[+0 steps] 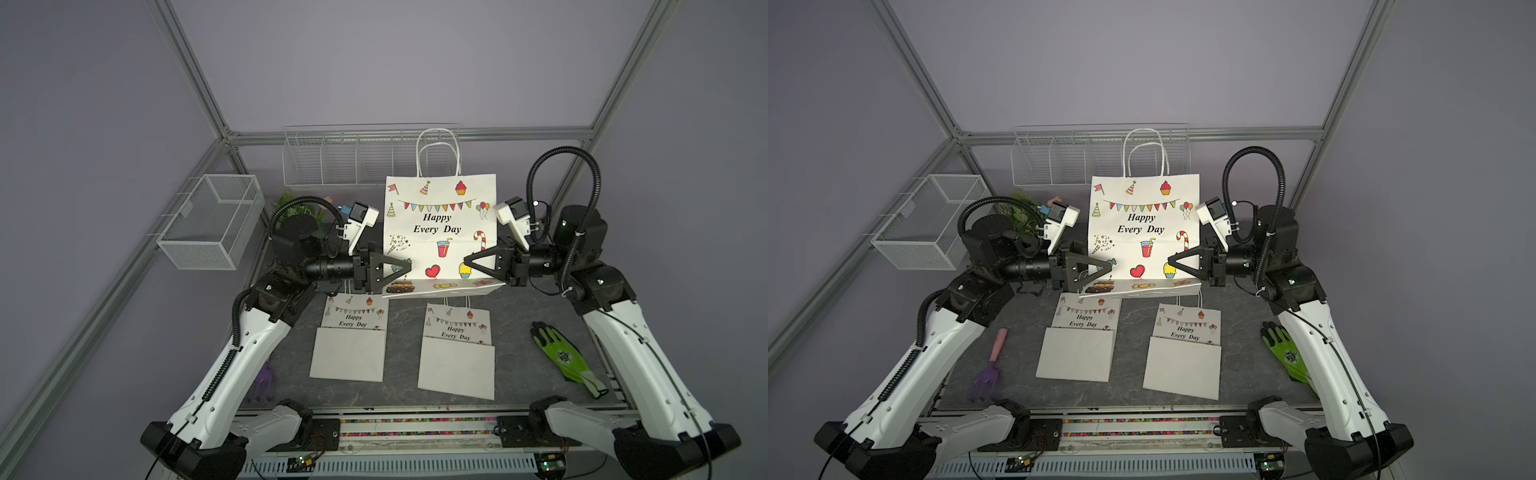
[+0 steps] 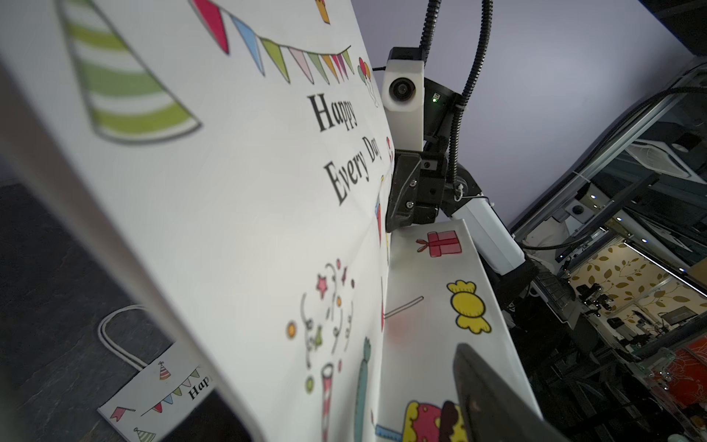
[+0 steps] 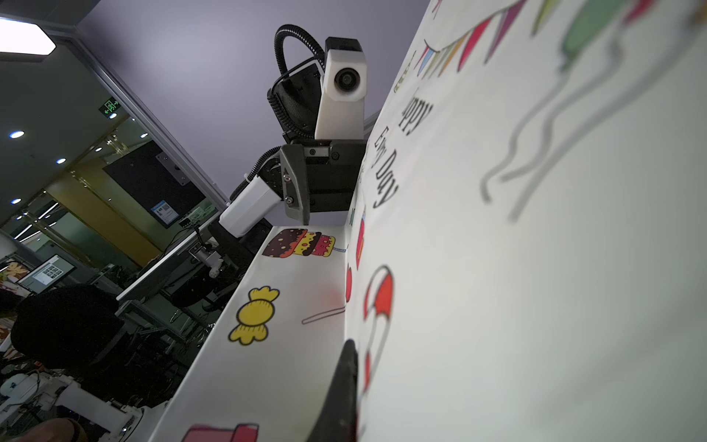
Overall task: Put away the paper bag
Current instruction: Press the paper bag.
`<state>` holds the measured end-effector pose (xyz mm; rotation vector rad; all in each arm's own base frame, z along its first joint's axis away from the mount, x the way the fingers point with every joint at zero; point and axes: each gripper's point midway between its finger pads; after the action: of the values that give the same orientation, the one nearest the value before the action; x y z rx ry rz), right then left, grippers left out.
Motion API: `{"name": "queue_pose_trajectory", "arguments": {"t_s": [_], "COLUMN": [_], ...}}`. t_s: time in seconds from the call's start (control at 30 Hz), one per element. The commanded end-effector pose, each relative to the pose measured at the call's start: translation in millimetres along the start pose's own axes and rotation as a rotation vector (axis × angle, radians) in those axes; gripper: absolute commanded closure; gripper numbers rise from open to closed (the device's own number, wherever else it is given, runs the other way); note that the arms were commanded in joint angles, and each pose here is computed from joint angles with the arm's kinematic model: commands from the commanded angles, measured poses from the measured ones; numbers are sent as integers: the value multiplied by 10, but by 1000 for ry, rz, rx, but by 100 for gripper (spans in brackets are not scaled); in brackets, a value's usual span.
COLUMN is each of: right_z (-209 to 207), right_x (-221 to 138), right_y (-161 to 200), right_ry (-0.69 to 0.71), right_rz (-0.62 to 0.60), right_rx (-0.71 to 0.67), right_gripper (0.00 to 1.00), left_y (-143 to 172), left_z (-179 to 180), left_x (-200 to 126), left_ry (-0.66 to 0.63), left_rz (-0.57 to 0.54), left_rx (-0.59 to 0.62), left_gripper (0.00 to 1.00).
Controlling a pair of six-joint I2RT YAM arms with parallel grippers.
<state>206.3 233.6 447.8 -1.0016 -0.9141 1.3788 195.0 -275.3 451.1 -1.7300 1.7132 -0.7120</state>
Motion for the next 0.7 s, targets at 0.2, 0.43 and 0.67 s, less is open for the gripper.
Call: {"name": "queue_pose_trajectory", "arguments": {"t_s": [0.2,0.43,0.67], "right_z": [73,45,176], "right_x": [36,-20,-144], "right_y": [-55,-59,-192], "right_ry": [-23,9,-10], "right_rz": [-13,-15,-72], "right_rx": [-43,-50,-94], "right_gripper": [93,63,10], "left_y": [-68,-73,-122], "left_z": [-120,-161,-107], "left_x": [46,-12,-93], "left_ry": [42,11,-22], "left_rz": [-22,-46,-58], "left_rx": [23,46,25], "left_gripper": [69,100,100]}}
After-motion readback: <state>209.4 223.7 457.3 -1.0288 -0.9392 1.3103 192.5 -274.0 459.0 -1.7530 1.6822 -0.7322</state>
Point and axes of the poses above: each gripper's point midway between its finger pads, its own x axis out along the fingers, its own z axis along the line the jaws close on, y = z × x, and after that the axes turned 11 degrees about -x, right-handed
